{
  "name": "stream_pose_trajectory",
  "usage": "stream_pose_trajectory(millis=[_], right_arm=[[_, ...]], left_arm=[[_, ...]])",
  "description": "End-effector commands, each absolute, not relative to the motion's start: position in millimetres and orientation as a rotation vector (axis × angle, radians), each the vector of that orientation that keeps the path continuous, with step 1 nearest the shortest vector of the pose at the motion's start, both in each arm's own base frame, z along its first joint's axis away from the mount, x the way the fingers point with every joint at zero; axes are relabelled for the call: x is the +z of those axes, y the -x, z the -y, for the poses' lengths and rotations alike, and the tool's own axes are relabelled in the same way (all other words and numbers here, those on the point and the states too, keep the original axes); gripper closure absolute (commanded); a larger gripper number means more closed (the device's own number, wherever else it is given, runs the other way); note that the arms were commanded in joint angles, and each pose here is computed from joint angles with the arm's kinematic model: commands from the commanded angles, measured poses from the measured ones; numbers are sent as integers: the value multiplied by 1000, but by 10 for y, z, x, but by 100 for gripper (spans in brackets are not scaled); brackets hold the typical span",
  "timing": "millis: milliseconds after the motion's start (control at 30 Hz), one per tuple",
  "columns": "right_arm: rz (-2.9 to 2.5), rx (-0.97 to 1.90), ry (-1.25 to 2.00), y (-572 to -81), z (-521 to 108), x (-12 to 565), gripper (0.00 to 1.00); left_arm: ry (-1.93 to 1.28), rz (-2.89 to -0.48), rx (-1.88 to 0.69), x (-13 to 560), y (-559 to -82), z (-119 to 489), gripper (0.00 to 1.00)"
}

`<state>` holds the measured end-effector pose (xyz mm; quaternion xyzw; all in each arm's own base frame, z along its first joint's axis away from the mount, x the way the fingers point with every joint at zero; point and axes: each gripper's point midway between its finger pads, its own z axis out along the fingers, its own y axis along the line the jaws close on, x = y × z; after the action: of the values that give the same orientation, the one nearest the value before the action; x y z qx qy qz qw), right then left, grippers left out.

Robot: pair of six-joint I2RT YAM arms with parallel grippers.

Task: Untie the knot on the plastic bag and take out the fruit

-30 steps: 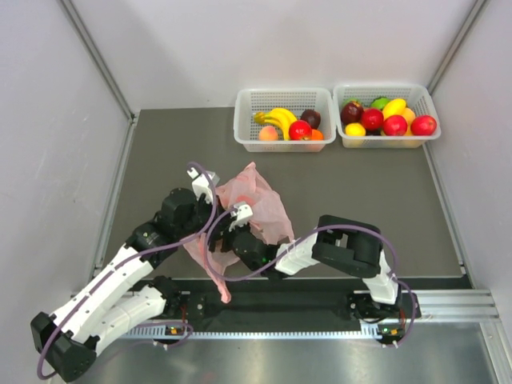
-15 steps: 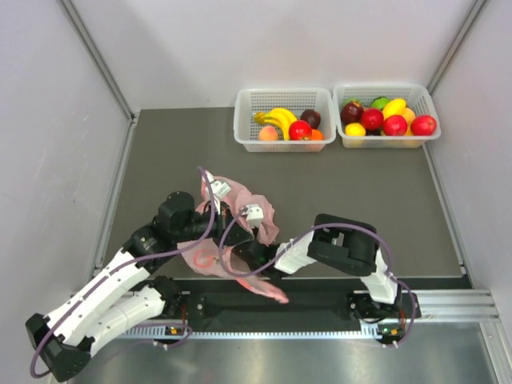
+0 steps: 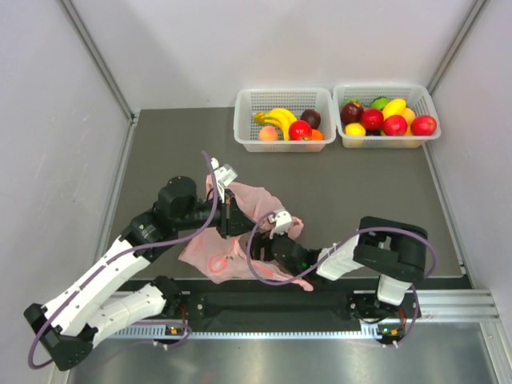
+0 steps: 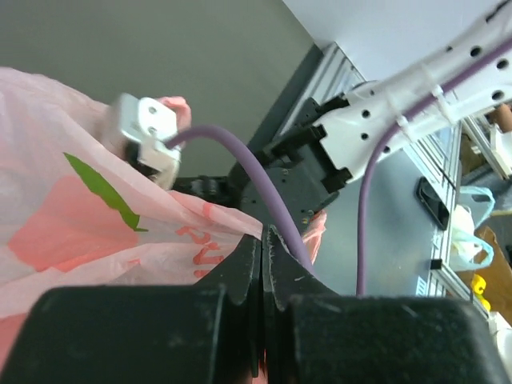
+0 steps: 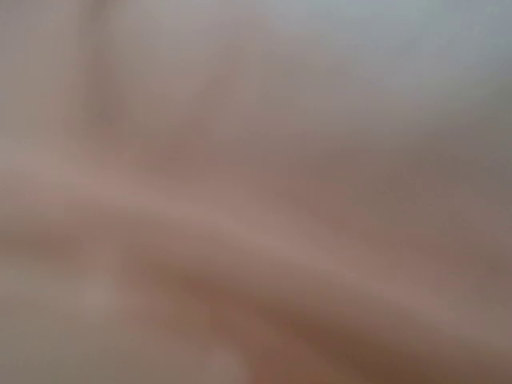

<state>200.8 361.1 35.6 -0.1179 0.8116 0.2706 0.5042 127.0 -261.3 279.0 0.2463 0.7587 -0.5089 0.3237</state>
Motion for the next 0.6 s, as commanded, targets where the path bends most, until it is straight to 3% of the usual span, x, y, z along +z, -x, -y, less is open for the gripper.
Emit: stream_pose_trajectory(millis=[0, 267, 567], right_arm=[[-1919, 821, 367, -1839, -3675, 569, 23], [-1945, 875, 408, -1768, -3616, 465, 20], [-1977, 872, 385, -1894, -3592, 320, 19]], left_arm=[[-629, -1905, -1245, 3115, -1516, 2664, 100], [-621, -1817, -1180, 3832, -1939, 2906, 100], [-593, -1734, -1401, 4210, -1814, 3158, 100]])
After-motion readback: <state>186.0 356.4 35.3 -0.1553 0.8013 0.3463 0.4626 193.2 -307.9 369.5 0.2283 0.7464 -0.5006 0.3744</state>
